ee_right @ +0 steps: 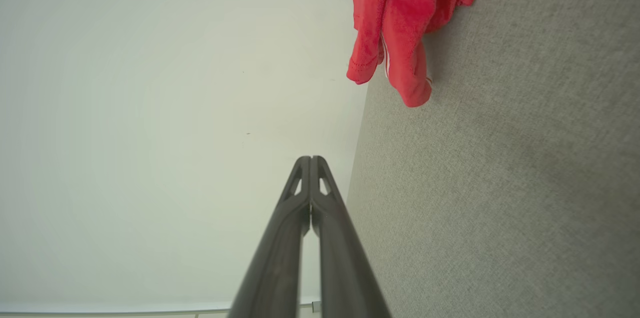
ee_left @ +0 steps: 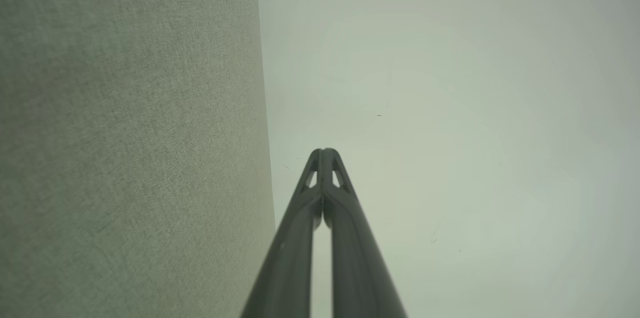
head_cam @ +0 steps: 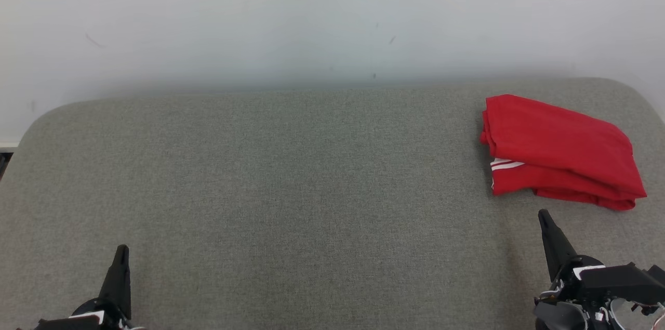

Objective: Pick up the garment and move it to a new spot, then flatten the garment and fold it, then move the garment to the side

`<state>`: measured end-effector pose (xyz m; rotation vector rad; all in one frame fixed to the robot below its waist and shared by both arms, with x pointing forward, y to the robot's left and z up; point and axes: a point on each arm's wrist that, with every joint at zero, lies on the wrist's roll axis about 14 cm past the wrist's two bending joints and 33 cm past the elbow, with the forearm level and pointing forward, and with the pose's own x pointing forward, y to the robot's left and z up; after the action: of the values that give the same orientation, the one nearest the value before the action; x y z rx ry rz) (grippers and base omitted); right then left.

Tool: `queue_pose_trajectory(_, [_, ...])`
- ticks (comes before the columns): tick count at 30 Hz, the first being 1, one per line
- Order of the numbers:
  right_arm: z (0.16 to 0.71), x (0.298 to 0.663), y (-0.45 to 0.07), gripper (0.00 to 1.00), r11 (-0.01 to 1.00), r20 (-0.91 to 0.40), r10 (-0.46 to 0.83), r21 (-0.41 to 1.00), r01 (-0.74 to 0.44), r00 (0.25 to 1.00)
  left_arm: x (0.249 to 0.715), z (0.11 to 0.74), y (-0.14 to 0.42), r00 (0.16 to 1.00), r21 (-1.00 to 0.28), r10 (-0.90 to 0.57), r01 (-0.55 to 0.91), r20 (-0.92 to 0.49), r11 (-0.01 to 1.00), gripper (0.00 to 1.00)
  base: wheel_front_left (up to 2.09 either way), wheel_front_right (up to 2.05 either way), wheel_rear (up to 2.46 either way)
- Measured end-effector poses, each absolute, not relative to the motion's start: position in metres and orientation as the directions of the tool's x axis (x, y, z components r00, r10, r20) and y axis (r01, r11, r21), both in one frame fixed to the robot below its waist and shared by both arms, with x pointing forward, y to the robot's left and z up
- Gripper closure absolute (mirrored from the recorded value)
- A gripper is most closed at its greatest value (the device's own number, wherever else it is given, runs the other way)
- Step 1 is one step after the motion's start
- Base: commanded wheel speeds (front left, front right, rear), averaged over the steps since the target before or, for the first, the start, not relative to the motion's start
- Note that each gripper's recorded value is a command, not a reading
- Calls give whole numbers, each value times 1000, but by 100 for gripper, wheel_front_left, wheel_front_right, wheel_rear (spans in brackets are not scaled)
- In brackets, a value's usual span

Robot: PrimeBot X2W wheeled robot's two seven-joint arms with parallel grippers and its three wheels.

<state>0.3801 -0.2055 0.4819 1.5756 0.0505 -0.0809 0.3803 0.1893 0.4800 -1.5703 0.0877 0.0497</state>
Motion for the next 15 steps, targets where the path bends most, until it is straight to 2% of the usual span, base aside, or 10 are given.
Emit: queue_pose_trajectory(15, [482, 380, -205, 100, -7, -84, -19, 996, 83, 996, 380, 480, 189, 996, -996, -24, -87, -87, 0, 100, 0, 0, 0])
